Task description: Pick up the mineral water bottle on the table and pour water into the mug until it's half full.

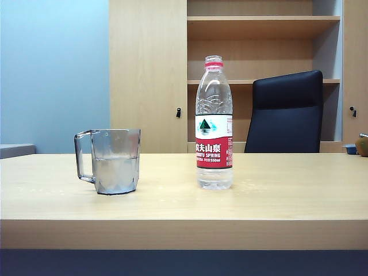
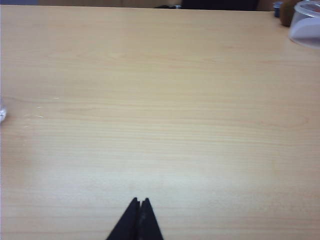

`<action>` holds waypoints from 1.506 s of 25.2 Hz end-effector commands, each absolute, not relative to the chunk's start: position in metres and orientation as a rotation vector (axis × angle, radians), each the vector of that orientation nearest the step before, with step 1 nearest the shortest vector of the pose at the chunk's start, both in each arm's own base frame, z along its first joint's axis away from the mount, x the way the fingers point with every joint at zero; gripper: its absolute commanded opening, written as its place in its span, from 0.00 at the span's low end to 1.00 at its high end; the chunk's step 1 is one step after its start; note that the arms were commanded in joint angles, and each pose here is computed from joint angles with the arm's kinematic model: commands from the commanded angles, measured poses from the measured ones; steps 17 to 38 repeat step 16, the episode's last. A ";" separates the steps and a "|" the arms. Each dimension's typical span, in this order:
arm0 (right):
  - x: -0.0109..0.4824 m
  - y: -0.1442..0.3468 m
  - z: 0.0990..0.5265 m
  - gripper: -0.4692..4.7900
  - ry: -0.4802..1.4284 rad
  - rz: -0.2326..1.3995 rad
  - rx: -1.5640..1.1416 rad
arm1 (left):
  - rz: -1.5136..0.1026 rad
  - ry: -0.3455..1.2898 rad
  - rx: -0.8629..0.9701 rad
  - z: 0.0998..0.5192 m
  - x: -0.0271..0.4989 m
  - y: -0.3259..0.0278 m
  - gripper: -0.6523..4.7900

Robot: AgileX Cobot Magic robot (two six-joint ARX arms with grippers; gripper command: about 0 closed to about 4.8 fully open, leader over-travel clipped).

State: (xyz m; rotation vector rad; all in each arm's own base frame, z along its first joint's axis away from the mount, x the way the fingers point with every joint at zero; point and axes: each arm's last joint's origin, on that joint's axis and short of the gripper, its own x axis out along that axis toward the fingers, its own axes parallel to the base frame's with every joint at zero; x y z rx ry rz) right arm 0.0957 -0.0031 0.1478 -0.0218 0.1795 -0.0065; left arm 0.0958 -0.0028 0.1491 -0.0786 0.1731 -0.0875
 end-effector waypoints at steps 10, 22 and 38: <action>0.096 -0.003 0.147 0.08 0.177 -0.015 0.006 | -0.086 0.172 -0.074 0.150 0.096 -0.003 0.11; 0.096 -0.003 0.147 0.08 0.176 -0.015 0.006 | -0.086 0.172 -0.074 0.150 0.096 -0.003 0.11; 0.096 -0.003 0.147 0.08 0.176 -0.015 0.006 | -0.086 0.172 -0.074 0.150 0.096 -0.003 0.11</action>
